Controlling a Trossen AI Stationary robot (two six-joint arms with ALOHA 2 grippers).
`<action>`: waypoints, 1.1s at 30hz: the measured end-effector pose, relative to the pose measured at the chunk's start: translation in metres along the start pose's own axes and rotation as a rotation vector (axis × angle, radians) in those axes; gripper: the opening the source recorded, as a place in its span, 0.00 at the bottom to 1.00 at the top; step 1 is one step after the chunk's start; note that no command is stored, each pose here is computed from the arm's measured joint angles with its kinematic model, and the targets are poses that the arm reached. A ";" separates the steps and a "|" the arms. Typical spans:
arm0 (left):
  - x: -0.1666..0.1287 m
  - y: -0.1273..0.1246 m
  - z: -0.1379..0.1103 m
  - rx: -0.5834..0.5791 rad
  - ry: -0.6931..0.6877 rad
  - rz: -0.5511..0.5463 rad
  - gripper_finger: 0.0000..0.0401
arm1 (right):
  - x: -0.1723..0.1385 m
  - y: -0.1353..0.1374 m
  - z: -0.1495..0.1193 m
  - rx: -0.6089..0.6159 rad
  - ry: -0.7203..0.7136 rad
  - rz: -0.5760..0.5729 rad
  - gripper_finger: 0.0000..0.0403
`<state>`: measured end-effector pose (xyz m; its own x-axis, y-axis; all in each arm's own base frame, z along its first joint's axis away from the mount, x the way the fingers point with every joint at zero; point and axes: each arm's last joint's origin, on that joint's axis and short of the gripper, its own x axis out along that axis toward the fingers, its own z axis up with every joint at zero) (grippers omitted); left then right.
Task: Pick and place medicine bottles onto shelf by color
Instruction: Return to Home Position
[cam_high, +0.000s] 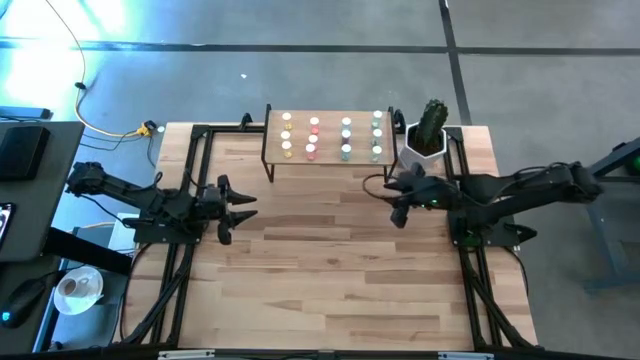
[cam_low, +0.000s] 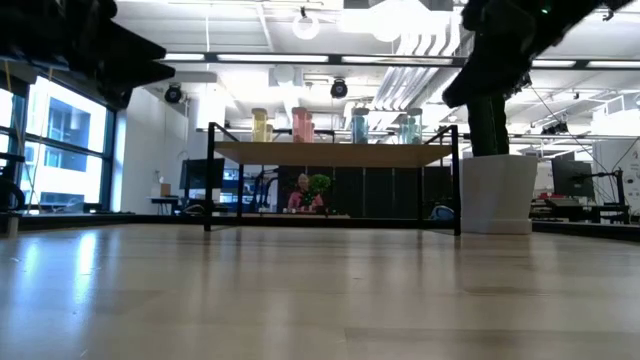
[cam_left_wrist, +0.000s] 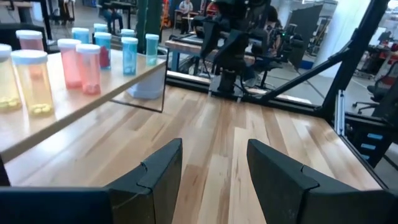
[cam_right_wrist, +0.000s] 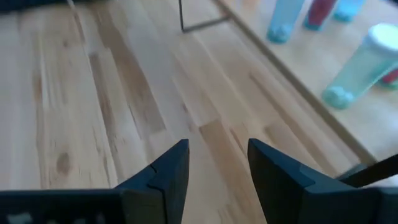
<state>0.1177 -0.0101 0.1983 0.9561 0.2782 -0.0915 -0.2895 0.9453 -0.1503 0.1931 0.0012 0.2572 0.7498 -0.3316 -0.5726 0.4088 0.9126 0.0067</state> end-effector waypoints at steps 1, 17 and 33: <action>0.000 0.000 -0.001 -0.004 0.001 0.002 0.43 | -0.003 -0.002 -0.004 0.005 -0.031 0.004 0.38; -0.019 0.010 0.007 0.072 -0.100 0.041 0.43 | -0.054 -0.039 -0.044 0.170 -0.418 0.038 0.38; -0.028 0.016 0.000 0.071 -0.056 0.030 0.43 | -0.026 -0.038 -0.095 0.211 -0.600 0.177 0.38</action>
<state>0.0865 -0.0028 0.1988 0.9485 0.3142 -0.0395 -0.3164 0.9454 -0.0782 0.1083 -0.0024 0.1946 0.9499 -0.3125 0.0074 0.3004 0.9193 0.2541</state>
